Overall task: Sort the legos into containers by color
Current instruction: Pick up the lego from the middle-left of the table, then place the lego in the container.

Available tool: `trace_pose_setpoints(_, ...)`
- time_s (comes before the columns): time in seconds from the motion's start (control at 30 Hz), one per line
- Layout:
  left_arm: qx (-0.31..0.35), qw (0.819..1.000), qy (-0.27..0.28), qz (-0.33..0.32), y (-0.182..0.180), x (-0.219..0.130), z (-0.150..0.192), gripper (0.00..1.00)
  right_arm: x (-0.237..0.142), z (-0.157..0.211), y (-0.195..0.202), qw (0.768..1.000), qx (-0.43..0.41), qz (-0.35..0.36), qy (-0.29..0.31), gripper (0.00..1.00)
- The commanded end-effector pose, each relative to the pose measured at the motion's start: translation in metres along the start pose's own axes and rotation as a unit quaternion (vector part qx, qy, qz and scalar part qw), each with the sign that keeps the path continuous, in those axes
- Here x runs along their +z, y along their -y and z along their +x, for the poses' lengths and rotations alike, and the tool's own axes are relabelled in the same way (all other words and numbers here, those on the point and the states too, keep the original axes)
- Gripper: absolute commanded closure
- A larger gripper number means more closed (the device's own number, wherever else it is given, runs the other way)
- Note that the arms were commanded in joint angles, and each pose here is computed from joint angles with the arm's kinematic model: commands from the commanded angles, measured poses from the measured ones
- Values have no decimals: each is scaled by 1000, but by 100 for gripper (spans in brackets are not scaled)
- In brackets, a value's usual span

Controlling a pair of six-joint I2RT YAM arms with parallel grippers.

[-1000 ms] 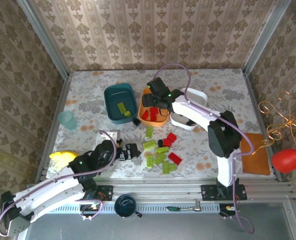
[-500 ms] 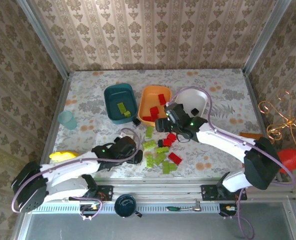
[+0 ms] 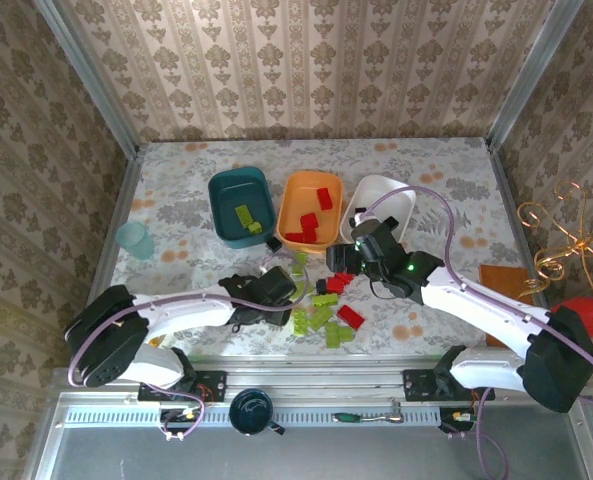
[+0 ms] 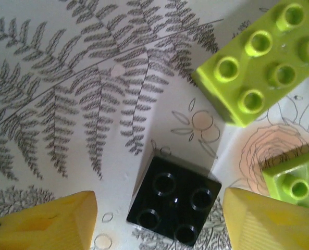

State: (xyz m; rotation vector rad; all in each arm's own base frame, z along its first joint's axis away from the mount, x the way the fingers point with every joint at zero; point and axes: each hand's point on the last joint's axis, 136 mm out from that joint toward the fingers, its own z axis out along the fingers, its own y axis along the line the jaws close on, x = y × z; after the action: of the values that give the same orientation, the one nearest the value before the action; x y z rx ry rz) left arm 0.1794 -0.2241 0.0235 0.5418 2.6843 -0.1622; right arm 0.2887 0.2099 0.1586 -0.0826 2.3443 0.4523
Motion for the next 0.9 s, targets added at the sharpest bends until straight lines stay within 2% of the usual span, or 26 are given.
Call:
trace_pose_setpoints(0.0, 19, 1000, 3, -12, -2, 6, -8, 39, -6, -5, 7, 1000, 13, 12, 17, 26)
trace_pose_setpoints(0.1, 18, 1000, 4, -11, -2, 11, -9, 44, -9, -5, 9, 1000, 13, 14, 21, 26)
trace_pose_setpoints(0.2, 17, 1000, 3, -9, -1, 12, -9, 53, -13, -5, 12, 999, 12, 18, 24, 26)
trace_pose_setpoints(0.37, 13, 1000, 24, 11, 6, -4, -15, 62, -18, -2, 20, 999, 13, 30, 31, 26)
trace_pose_setpoints(0.47, 11, 998, 48, 41, 19, -22, -31, 65, -24, 0, 29, 998, 21, 39, 42, 26)
trace_pose_setpoints(0.63, 28, 988, 108, 108, 62, -57, -91, 66, -39, 9, 49, 995, 43, 60, 65, 25)
trace_pose_setpoints(0.87, 53, 970, 161, 177, 126, -63, -189, 67, -56, 23, 68, 993, 57, 74, 74, 25)
